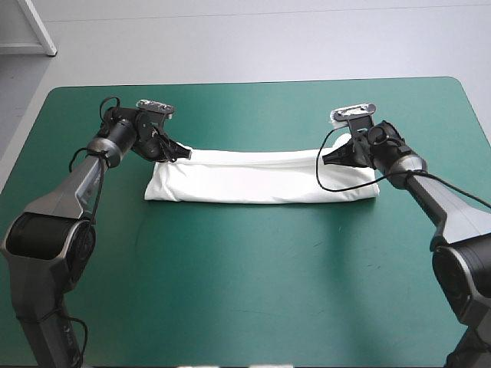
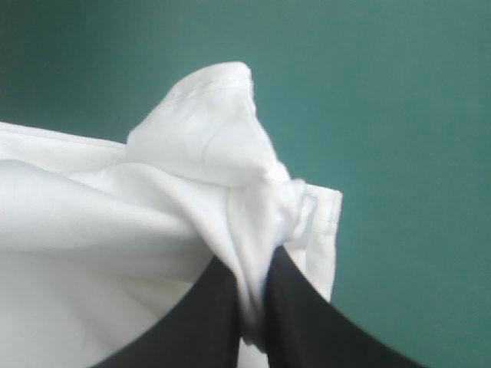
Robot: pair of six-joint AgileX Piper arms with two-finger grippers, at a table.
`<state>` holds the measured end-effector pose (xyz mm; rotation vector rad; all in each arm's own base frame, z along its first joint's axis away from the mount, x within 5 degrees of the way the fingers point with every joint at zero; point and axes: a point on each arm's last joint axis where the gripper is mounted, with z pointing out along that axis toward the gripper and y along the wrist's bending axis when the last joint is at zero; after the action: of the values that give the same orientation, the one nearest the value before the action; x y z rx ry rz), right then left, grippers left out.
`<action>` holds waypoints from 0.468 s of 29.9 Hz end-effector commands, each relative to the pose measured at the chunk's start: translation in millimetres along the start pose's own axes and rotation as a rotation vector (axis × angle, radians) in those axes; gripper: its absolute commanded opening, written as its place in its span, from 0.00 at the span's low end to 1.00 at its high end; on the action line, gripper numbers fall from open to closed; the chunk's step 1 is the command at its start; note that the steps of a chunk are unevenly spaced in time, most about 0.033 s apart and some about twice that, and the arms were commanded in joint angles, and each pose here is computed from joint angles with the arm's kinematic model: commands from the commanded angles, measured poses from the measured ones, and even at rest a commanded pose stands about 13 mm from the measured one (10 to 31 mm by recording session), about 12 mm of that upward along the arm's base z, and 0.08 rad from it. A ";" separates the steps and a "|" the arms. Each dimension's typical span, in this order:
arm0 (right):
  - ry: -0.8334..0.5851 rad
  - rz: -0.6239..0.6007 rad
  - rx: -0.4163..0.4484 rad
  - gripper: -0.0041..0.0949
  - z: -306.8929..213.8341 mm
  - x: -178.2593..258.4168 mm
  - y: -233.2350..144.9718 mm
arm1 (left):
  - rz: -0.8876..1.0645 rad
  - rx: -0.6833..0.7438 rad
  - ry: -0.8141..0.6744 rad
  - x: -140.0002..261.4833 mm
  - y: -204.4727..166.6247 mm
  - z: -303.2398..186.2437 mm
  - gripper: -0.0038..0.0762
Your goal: Fold the cloth
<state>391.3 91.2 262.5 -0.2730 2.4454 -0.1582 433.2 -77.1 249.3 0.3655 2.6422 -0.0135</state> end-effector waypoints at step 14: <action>-0.264 0.067 0.020 0.91 -100.2 -36.7 -26.6 | -0.063 -0.002 -0.261 -20.3 2.2 -110.8 0.62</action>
<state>379.3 88.1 312.4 -0.2127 2.3424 -0.1085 422.0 -73.2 293.1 0.3183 2.5536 -0.0092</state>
